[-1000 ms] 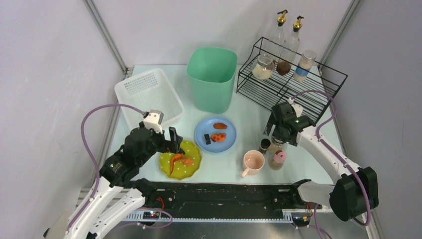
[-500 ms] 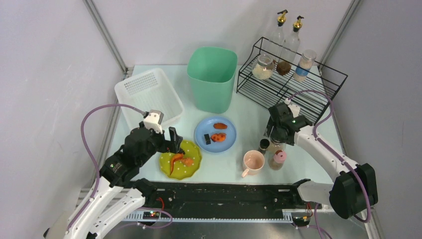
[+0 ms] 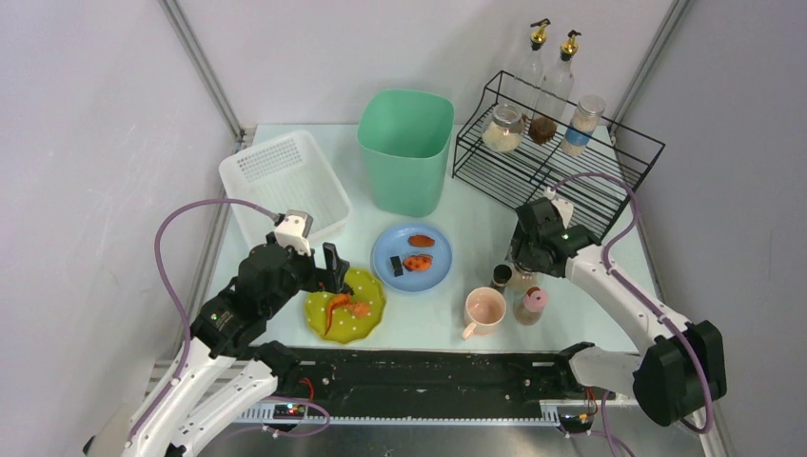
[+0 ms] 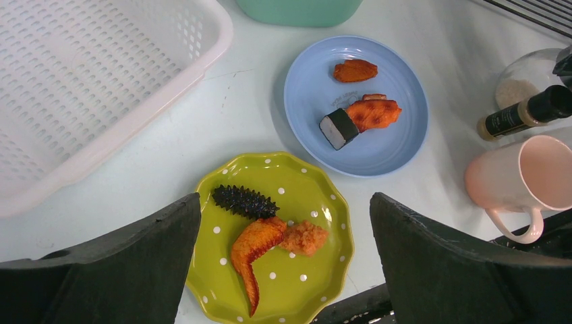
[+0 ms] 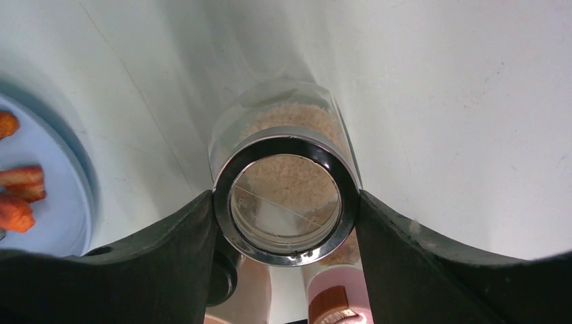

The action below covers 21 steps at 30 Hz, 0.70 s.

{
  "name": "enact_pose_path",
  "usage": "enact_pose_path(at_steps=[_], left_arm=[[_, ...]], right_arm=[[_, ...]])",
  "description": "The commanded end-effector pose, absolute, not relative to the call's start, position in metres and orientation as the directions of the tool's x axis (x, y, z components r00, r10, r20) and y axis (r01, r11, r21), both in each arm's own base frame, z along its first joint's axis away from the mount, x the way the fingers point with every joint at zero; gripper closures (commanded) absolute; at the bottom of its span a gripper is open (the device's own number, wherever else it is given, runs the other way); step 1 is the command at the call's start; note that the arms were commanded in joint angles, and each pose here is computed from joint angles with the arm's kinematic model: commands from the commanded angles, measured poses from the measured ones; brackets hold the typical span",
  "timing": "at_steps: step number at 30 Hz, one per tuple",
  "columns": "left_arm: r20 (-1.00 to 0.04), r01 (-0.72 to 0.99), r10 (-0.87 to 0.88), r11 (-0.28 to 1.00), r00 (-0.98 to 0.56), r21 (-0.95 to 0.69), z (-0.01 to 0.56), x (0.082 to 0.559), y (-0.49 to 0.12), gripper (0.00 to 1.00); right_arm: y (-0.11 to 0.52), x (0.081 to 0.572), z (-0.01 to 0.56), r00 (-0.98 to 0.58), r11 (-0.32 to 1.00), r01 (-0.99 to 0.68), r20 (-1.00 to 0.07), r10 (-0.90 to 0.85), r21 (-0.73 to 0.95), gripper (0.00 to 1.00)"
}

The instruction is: Clear the kitchen counter

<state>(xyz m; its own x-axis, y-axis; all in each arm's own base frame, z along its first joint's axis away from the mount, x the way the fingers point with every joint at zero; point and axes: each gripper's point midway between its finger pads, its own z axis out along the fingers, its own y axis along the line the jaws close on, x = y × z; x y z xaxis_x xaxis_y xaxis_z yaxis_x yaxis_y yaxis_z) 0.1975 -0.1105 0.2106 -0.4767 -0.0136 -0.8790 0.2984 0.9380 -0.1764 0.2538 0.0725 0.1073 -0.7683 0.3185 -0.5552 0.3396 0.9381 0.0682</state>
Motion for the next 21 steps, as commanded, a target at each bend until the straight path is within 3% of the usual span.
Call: enact_pose_path(at_steps=[1,13,21], left_arm=[[-0.882,0.302,-0.017,0.936,-0.47,-0.179,0.212,0.198,-0.112,0.02],[-0.88,0.302,-0.012,0.937,-0.475,-0.177,0.211,0.199,-0.112,0.02],[-0.876,0.301,-0.005,0.938,-0.482,-0.172,0.208,0.2,-0.112,0.02]], right_arm=[[0.075,0.269,0.147,-0.683,0.935,0.31,-0.645,0.344,0.171,1.0],[0.063,0.306,0.265,-0.51,0.933,0.271,-0.786,0.349,0.238,1.0],[0.056,0.357,0.325,-0.452,0.928,0.289,-0.821,0.349,0.235,1.0]])
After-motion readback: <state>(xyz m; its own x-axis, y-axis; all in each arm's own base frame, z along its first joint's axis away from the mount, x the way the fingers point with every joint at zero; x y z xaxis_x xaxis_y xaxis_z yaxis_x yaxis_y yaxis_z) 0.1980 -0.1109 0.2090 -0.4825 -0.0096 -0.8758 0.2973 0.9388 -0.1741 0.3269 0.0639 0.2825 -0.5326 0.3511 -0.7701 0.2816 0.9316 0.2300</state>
